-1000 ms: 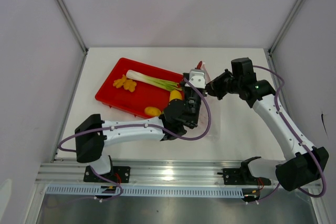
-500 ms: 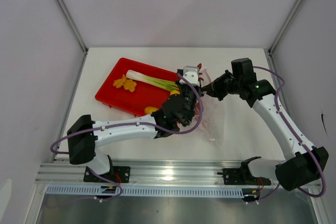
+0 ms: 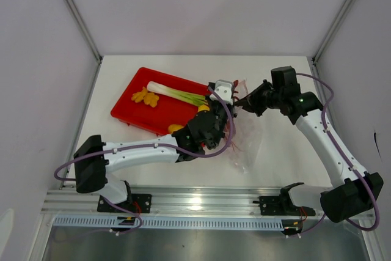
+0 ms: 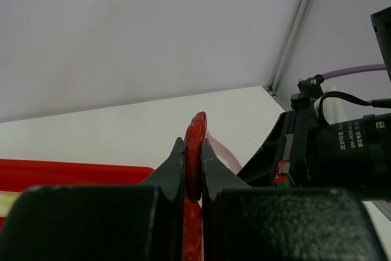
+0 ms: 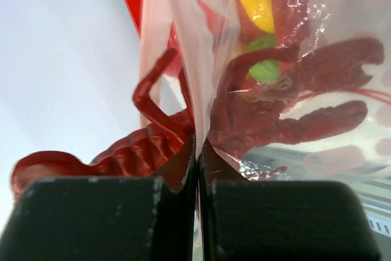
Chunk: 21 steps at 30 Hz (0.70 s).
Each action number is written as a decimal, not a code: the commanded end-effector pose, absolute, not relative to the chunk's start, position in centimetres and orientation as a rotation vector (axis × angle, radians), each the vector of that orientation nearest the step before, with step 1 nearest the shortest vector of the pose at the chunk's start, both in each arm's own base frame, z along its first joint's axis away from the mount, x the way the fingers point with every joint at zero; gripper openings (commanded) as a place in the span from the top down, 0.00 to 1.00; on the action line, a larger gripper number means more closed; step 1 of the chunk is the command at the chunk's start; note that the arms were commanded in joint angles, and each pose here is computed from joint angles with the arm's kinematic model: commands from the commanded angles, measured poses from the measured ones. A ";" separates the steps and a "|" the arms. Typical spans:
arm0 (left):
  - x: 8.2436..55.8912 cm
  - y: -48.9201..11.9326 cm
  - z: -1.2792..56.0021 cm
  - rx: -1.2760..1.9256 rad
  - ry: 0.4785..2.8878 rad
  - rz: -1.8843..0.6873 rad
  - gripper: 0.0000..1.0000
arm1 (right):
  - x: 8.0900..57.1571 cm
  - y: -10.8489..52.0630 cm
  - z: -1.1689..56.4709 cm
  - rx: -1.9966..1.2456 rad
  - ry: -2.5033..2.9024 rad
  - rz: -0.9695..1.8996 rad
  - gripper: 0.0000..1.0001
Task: Place the food in the zip-top bag and seal the zipper
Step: Place the fake lobster in the zipper food storage bag.
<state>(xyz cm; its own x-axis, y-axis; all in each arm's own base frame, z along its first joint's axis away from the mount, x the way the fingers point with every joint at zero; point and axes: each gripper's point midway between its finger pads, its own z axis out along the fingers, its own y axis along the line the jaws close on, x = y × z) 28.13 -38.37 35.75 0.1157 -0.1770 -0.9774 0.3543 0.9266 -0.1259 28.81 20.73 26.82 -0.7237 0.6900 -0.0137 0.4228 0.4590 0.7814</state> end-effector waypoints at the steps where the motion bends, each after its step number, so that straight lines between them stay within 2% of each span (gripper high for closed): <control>1: 27.1 -38.4 37.8 0.125 1.389 -0.526 0.99 | 29.7 20.6 29.5 0.856 2.312 1.159 1.00; 12: 27.3 -38.6 36.9 0.116 1.450 -0.558 0.98 | 29.9 20.7 31.1 0.828 2.290 1.189 1.00; 14: 27.4 -38.5 36.9 0.113 1.455 -0.552 0.88 | 29.7 20.5 31.1 0.827 2.291 1.181 1.00; 15: 27.5 -38.5 37.0 0.111 1.455 -0.552 0.74 | 29.7 20.4 31.0 0.831 2.290 1.177 1.00; 17: 27.5 -38.3 36.9 0.119 1.460 -0.548 0.62 | 29.7 20.3 30.9 0.833 2.289 1.174 1.00; 19: 27.5 -38.0 37.2 0.125 1.460 -0.547 0.40 | 29.7 20.2 30.9 0.825 2.284 1.171 1.00; 21: 27.6 -37.4 37.8 0.119 1.453 -0.538 0.25 | 29.6 19.9 30.4 0.832 2.288 1.162 1.00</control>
